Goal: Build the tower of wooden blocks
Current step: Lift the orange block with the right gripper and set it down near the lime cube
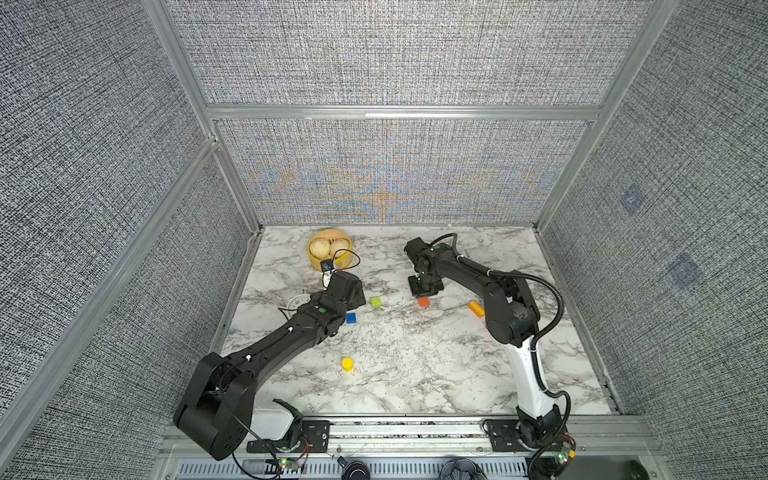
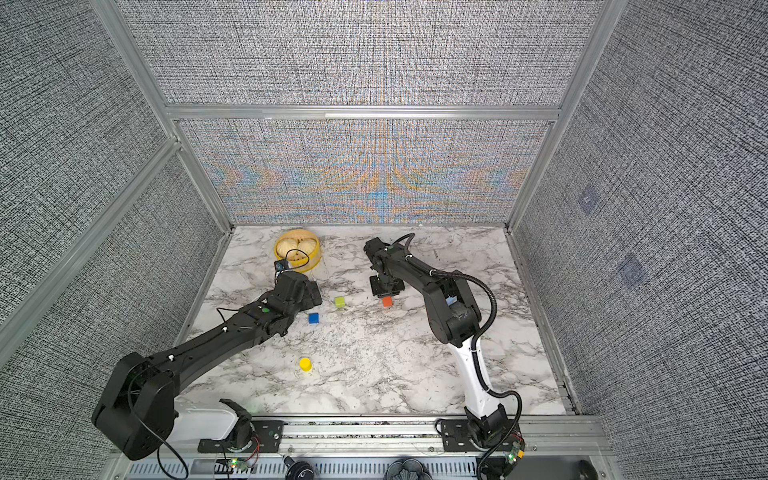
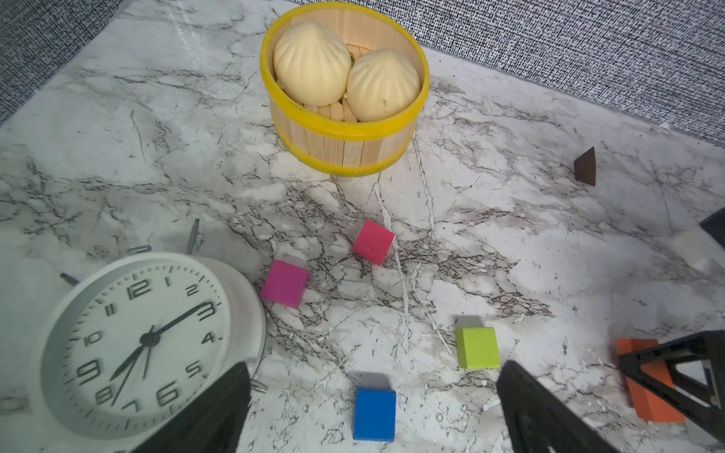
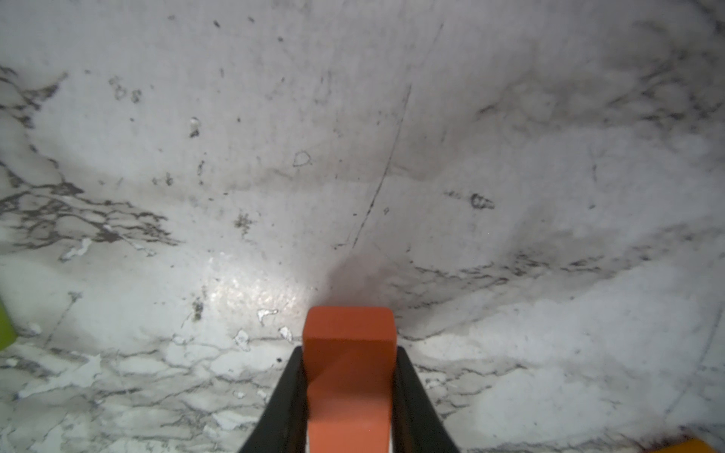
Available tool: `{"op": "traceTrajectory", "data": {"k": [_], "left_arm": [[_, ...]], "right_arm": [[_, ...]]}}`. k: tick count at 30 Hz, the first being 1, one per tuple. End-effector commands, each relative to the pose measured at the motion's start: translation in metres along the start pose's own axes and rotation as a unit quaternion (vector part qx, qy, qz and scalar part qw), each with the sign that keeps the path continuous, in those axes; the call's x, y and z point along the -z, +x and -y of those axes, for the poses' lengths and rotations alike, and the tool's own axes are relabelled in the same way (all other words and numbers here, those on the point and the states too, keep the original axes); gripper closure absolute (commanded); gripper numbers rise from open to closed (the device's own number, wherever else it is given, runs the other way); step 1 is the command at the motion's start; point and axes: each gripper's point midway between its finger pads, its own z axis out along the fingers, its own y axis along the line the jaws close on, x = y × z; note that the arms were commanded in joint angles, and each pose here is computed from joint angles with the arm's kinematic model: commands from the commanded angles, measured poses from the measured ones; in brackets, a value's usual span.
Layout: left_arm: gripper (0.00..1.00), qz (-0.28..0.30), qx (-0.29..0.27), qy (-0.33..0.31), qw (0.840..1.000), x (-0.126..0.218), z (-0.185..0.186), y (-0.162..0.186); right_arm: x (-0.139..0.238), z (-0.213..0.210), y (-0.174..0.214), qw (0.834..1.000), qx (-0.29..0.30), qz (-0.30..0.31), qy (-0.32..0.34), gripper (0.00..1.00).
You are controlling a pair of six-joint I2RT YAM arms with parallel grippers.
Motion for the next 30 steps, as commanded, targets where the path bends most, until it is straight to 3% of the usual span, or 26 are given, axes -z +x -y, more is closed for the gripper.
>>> {"op": "traceTrajectory", "data": {"k": [1, 9, 20, 30], "left_arm": [[0.01, 0.003, 0.000, -0.018, 1.000, -0.001, -0.006, -0.001], [0.01, -0.007, -0.018, -0.006, 1.000, -0.003, 0.001, 0.000], [0.01, -0.007, -0.016, 0.000, 1.000, 0.009, 0.000, -0.004], [0.02, 0.020, 0.013, -0.018, 1.000, 0.036, -0.029, -0.004]], "right_arm": [[-0.001, 0.002, 0.002, 1.000, -0.001, -0.005, 0.010, 0.75], [-0.004, 0.000, 0.002, 1.000, -0.002, -0.007, 0.009, 0.62], [0.019, -0.001, -0.005, 1.000, 0.010, 0.023, 0.017, 0.46], [0.039, -0.052, -0.013, 0.998, 0.023, 0.055, -0.035, 0.39]]}}
